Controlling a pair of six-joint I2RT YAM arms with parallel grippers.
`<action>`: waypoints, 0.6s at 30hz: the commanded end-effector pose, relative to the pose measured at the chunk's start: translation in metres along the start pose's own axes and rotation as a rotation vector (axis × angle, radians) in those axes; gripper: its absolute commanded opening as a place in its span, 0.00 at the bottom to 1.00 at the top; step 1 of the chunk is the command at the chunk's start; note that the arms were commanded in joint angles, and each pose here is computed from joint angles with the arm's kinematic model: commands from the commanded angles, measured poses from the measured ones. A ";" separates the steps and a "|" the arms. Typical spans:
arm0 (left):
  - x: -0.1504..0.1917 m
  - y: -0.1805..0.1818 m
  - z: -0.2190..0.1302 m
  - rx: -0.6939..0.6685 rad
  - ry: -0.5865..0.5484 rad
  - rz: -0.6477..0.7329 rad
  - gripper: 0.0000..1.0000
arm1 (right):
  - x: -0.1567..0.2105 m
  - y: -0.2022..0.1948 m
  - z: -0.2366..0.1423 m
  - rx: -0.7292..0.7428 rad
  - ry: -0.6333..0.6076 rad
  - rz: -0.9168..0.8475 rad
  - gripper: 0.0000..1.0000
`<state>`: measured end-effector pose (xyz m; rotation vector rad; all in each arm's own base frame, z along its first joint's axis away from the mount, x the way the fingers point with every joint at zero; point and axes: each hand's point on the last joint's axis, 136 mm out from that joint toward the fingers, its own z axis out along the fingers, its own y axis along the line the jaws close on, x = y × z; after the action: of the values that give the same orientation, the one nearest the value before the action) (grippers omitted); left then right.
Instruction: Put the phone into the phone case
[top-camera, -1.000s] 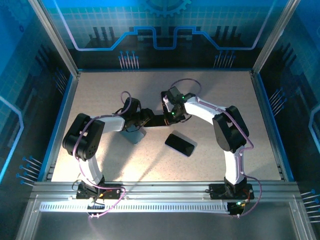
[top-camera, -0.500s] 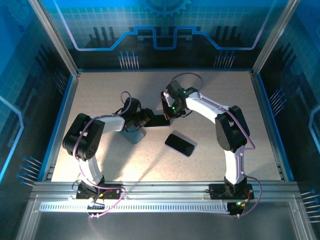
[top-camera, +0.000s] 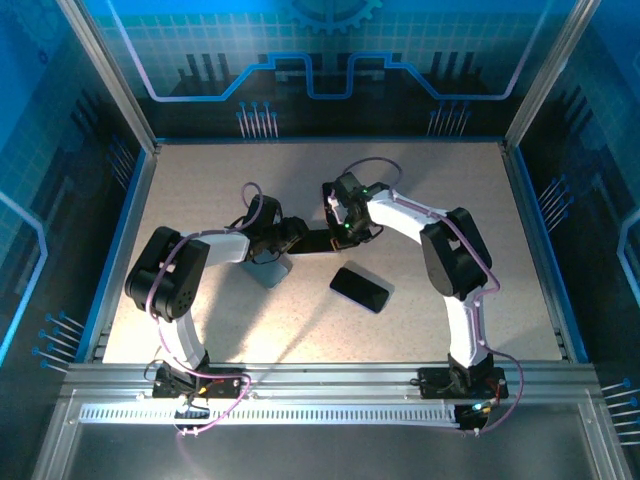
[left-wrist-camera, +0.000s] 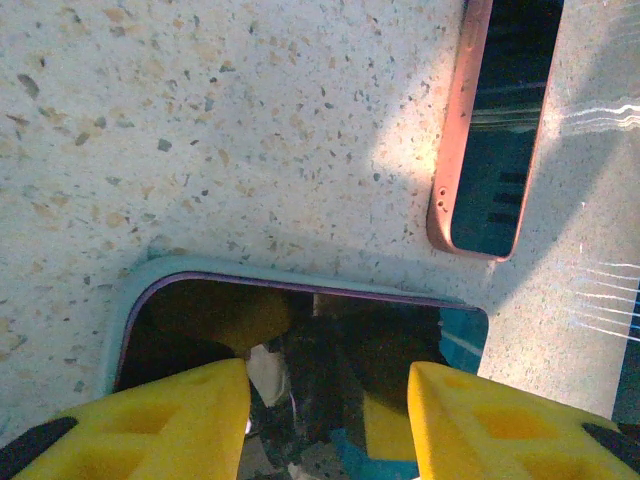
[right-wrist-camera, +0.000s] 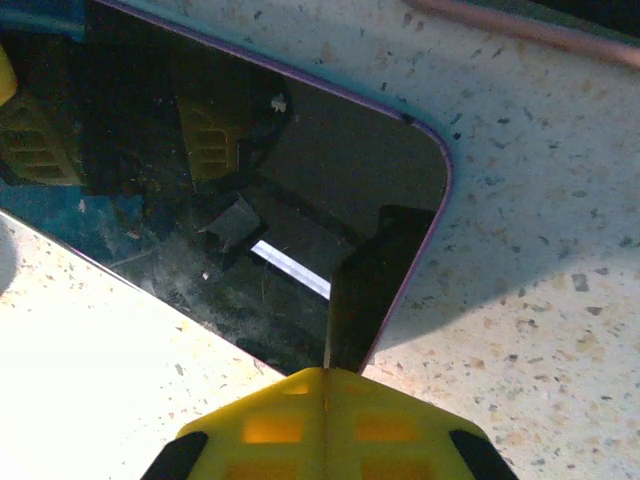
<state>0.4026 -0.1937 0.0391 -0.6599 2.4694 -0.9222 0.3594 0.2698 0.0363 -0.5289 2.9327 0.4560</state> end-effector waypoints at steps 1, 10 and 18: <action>0.025 0.060 0.006 -0.200 0.068 -0.045 0.48 | 0.007 -0.001 0.013 -0.015 0.039 0.011 0.00; 0.026 0.062 0.006 -0.210 0.069 -0.046 0.48 | 0.022 -0.009 0.032 0.008 0.090 0.017 0.00; 0.029 0.067 0.009 -0.213 0.075 -0.055 0.48 | 0.078 -0.022 0.077 0.088 0.243 -0.001 0.00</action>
<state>0.4027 -0.1937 0.0385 -0.6607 2.4695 -0.9217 0.3568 0.2706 0.0257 -0.5350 2.9321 0.4593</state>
